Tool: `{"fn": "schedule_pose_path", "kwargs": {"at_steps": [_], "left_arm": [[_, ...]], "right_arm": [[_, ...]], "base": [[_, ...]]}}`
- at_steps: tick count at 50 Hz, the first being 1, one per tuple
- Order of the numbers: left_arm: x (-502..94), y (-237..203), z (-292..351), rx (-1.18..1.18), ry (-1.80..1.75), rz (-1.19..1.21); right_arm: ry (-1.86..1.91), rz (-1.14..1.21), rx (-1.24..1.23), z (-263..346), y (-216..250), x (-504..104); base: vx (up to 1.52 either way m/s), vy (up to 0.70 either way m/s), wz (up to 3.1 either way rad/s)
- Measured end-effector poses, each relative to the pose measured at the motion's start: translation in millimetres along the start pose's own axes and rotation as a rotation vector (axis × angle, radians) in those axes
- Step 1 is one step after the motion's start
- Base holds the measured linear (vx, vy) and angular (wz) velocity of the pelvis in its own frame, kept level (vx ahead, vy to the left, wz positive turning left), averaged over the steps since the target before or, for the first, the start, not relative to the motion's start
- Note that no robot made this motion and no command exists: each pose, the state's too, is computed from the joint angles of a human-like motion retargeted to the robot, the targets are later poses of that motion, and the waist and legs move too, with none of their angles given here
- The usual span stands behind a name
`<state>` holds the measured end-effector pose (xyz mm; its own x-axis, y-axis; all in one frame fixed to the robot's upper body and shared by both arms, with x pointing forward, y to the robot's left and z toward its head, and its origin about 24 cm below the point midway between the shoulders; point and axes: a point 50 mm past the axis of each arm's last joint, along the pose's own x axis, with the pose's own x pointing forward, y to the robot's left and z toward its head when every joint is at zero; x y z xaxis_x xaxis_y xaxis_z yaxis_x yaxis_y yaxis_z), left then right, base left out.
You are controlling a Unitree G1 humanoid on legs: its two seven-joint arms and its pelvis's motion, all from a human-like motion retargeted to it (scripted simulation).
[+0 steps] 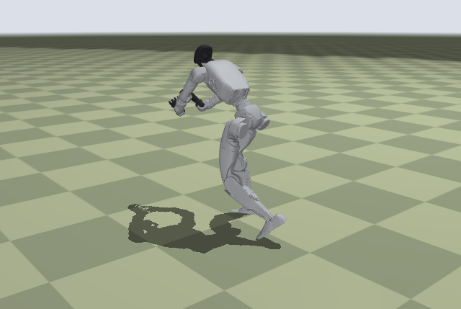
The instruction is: Sport exercise
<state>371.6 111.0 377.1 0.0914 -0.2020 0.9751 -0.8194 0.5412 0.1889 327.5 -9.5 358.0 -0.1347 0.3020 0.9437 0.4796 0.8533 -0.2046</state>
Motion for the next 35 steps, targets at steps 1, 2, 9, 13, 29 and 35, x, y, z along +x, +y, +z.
{"fn": "schedule_pose_path", "kwargs": {"at_steps": [1,2,9,13,29,35], "left_arm": [[0.2,-0.2,0.2,-0.001,0.0,-0.002],[0.0,-0.6,0.4,-0.001,0.0,-0.004],[-28.0,-8.7,-3.9,-0.013,0.015,-0.056],[-64.1,-15.5,-8.8,-0.02,0.038,-0.119],[-243.5,-13.4,-27.5,0.102,0.221,-0.574],[-284.5,-6.5,-25.1,0.148,0.258,-0.707]], "right_arm": [[0.003,-0.003,-0.001,-0.4,-0.2,0.8],[0.007,-0.006,-0.002,-0.8,-0.3,1.2],[0.062,-0.012,0.017,-4.7,-0.1,-12.6],[0.123,-0.001,0.032,-7.8,0.2,-35.0],[0.495,0.194,0.026,-11.4,7.3,-162.1],[0.6,0.29,0.017,-4.5,8.6,-201.5]], "base": [[0.0,0.0,0.0],[0.0,0.0,0.0],[0.01,0.0,0.0],[0.06,0.02,-0.01],[0.06,0.01,0.05],[0.0,0.0,0.0]]}}
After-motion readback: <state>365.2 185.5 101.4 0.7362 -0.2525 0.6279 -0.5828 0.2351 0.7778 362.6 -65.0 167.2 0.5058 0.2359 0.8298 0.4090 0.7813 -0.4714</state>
